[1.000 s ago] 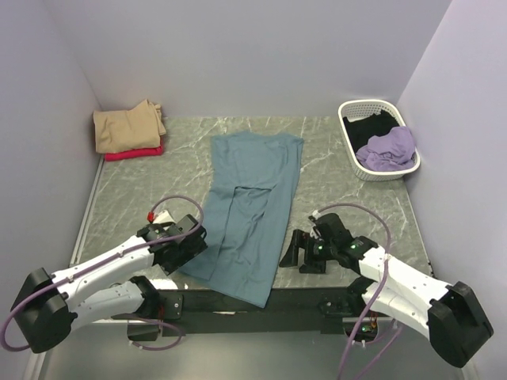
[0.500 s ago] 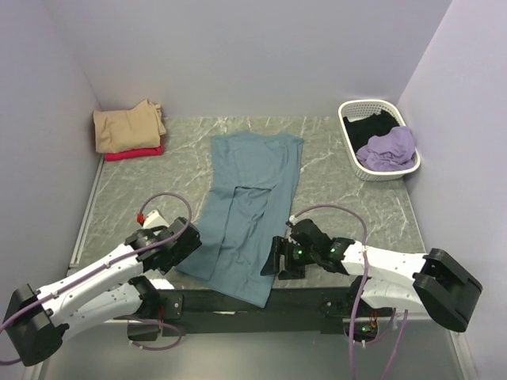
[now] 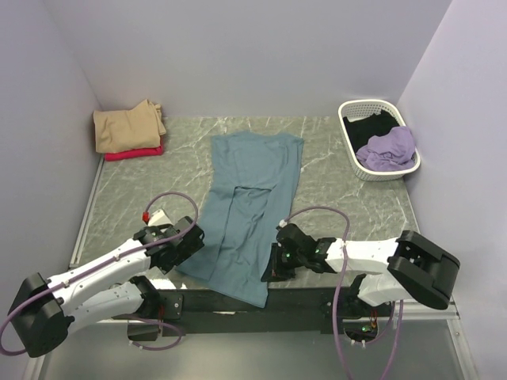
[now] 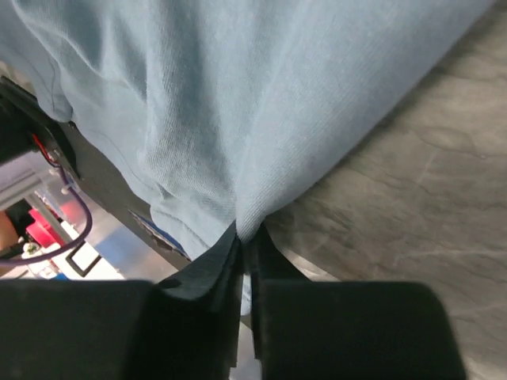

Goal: Fold and stack the t-shirts
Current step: Fold the tshirt

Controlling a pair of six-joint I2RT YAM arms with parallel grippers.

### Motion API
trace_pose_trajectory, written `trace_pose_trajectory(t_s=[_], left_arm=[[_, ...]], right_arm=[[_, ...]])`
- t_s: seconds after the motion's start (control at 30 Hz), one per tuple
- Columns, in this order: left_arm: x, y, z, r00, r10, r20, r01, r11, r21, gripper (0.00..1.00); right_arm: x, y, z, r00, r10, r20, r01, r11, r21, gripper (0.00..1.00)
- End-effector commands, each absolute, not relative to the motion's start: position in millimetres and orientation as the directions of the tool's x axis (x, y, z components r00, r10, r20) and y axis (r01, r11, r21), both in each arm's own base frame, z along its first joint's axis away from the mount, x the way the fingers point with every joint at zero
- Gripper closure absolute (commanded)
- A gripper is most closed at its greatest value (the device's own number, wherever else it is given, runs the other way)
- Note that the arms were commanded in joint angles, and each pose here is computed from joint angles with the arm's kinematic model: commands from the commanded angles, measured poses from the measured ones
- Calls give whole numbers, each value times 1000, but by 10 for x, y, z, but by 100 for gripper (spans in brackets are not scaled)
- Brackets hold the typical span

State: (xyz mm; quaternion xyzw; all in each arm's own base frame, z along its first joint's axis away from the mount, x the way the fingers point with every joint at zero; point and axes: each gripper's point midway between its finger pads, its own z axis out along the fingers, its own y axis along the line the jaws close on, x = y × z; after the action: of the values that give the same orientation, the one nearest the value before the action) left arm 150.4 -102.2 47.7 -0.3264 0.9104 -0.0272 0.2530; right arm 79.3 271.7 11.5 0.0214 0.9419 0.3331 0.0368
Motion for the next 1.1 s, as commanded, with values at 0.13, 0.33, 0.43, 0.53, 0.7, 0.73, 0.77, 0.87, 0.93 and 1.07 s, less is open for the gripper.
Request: trace_pose_trajectory(t_s=[0.13,0.33,0.43,0.53,0.7,0.73,0.77,0.87,0.93,1.07], left_arm=[[1594,-1096,675,-647,-608,-460,-547,791,-275,1],[1619,-1102,733,-654,-592,-471,-538,802,-261,0],[1652,-1137,759,-668,-572,-477,-520,816,-252,1],[1681,-1179,782,-683,-551,-479,-498,831,-247,0],[1706,-1228,787,-702,-529,-477,-475,847,-239,0],[1710,-1235,786,-705,-526,-476,-473,849,-236,1],[1714,-1257,794,-711,-520,-474,-463,853,-240,0],[1720,-1289,797,-722,-509,-469,-452,860,-238,1],[1732,-1307,788,-729,-498,-470,-441,867,-234,0],[1776,-1340,810,-738,-476,-479,-422,879,-225,0]], right_arm=[[916,2303,-129,-979,136,-150,61,905,421,100],[968,1979,-62,-958,188,-218,114,943,314,100],[937,1877,-74,-953,203,-223,132,945,298,100],[876,1758,-103,-956,202,-215,143,955,262,100],[783,1630,-66,-951,229,-205,170,947,271,100],[726,1528,-97,-953,230,-197,181,954,240,100],[710,1490,-93,-951,238,-196,191,954,233,100],[660,1429,-24,-943,270,-194,215,941,263,100],[632,1375,1,-939,289,-189,237,937,258,100],[711,1318,124,-918,314,-243,248,931,268,46]])
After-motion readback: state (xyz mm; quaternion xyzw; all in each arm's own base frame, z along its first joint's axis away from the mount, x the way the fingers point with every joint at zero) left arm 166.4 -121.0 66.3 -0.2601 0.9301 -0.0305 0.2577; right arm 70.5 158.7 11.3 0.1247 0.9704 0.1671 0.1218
